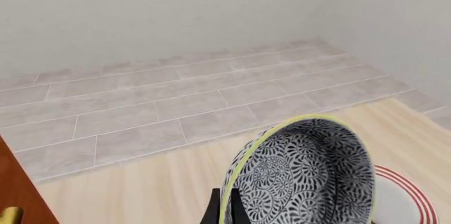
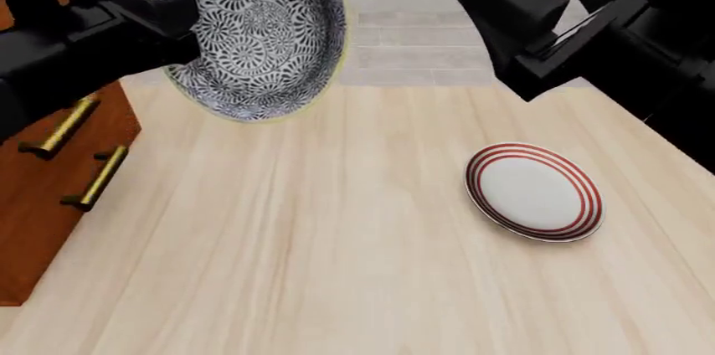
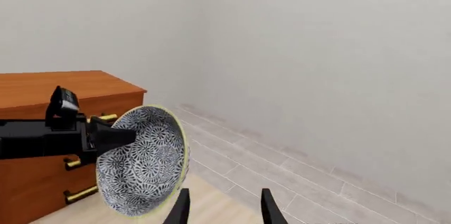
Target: Put the bowl on top of the cabinet.
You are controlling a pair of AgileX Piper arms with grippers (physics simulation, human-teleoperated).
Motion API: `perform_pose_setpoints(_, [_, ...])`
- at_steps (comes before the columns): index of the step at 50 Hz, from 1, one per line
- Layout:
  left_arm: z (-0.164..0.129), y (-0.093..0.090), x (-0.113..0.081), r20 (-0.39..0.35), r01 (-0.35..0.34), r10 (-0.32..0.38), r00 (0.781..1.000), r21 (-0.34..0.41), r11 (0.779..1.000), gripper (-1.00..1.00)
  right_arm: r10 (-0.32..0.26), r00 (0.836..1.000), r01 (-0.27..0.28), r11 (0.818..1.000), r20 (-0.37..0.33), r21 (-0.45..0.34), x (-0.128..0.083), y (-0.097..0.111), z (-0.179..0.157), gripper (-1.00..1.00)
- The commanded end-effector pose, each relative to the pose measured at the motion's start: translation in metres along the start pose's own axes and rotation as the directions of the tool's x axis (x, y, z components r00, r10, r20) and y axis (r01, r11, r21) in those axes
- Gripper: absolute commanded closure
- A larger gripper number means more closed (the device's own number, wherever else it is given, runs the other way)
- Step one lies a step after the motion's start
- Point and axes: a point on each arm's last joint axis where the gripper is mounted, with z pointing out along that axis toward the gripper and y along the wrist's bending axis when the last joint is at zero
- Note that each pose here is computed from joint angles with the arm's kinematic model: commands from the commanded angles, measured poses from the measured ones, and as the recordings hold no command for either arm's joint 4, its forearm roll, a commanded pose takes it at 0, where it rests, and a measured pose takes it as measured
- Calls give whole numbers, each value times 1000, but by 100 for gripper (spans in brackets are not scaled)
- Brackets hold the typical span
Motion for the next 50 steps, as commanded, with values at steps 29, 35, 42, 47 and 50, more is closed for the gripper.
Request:
perform_pose_setpoints(29, [-40,18,-83,6,-54,55,998,-98,994,100,93,995,-94,993,19,74,58,-4,-28,-100])
perform_pose_setpoints(35, [-33,10,-92,-25,-65,64,998,-61,996,100,114,994,-114,991,3,74,69,-3,-22,-100])
perform_pose_setpoints(42, [-24,12,-97,-52,3,-6,999,-67,998,100,120,993,-119,990,-7,72,74,-1,-23,-100])
perform_pose_setpoints(47, [-21,9,-100,-61,3,-6,998,-56,998,100,126,992,-125,990,-13,72,75,-1,-21,-100])
perform_pose_setpoints(50, [-19,9,-104,-70,-1,-3,998,-54,999,100,132,991,-131,988,-16,76,77,-2,-19,-100])
